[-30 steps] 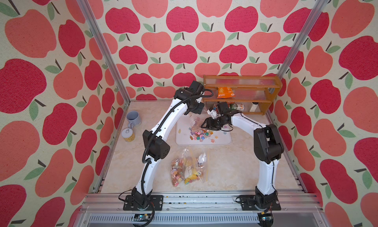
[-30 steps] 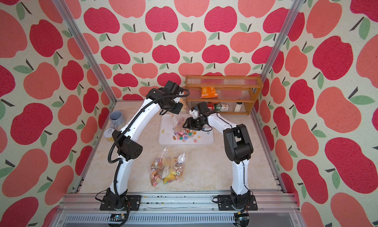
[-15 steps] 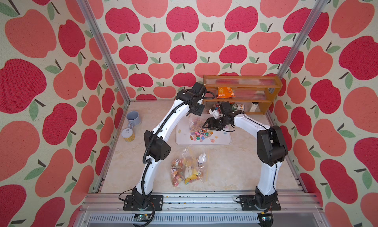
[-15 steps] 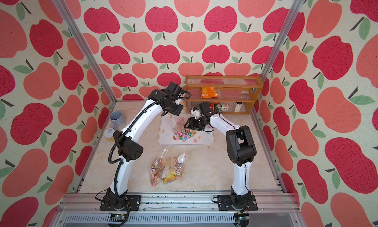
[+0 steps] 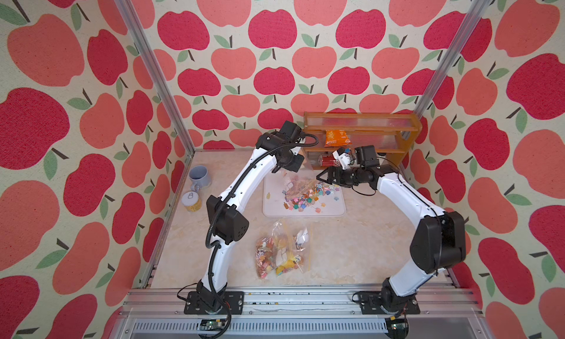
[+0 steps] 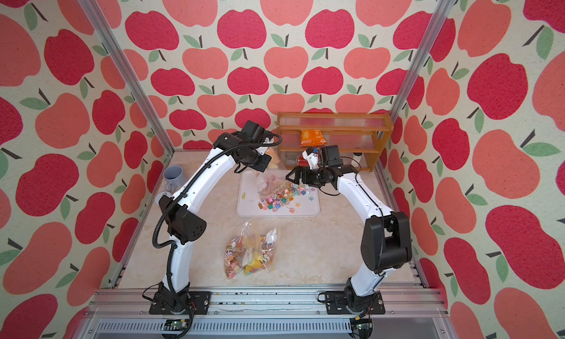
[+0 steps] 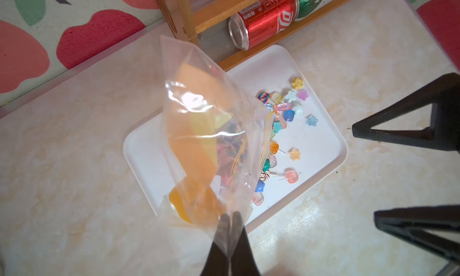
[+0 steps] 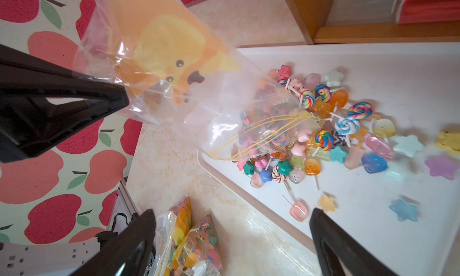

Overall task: Pour candies out of the ziploc bag
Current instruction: 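Pour the candies out of the ziploc bag onto the tray, then place the ziploc bag at the center of the board.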

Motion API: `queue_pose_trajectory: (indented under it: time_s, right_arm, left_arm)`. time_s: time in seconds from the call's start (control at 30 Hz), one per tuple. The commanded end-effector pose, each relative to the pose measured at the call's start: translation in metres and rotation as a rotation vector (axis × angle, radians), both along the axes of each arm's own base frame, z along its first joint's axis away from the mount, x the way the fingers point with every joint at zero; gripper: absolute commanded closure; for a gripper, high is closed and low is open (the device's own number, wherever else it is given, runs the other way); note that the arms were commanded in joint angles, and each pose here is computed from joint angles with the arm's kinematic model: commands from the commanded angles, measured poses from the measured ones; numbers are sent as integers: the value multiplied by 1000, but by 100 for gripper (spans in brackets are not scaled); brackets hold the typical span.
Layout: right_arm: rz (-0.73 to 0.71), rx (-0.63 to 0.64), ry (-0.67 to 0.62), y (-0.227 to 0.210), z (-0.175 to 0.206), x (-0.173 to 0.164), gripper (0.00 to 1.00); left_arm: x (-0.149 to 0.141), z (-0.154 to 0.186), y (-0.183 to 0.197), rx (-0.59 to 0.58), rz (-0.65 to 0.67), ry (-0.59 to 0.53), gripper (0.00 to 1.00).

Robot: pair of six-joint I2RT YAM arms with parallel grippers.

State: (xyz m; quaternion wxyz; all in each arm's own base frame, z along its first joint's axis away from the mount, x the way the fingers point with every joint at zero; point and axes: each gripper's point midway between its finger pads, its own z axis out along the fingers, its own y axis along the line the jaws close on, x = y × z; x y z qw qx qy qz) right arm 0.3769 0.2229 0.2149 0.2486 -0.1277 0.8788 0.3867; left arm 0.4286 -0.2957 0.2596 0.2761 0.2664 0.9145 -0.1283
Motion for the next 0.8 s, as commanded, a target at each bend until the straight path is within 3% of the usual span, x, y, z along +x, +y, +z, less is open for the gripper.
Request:
queue_pose_trajectory:
  time_s: [0.0,0.2,0.33,0.5,0.63,0.77]
  right_arm:
    - [5,30,-95,-15,16,-4,1]
    - [12,179,-123,-16,25,-9,1]
    - [-13,188,-173,-19,28,-5,1]
    - [-49,237,-136,-25,21,8,1]
    - [2,348,-152,-12,38,-3,1]
    - [65,382,-152,4,49,-20,4]
  left_arm:
    - [-14,44,-12,-187,-68,-25,100]
    - [-43,68,-25,-353,-166,17,100]
    - [-59,80,-28,-421,-206,28,100]
    - [-75,90,-27,-458,-222,27,100]
    - [-83,90,-25,-477,-224,30,100]
    - [-87,89,-25,-500,-228,37,100]
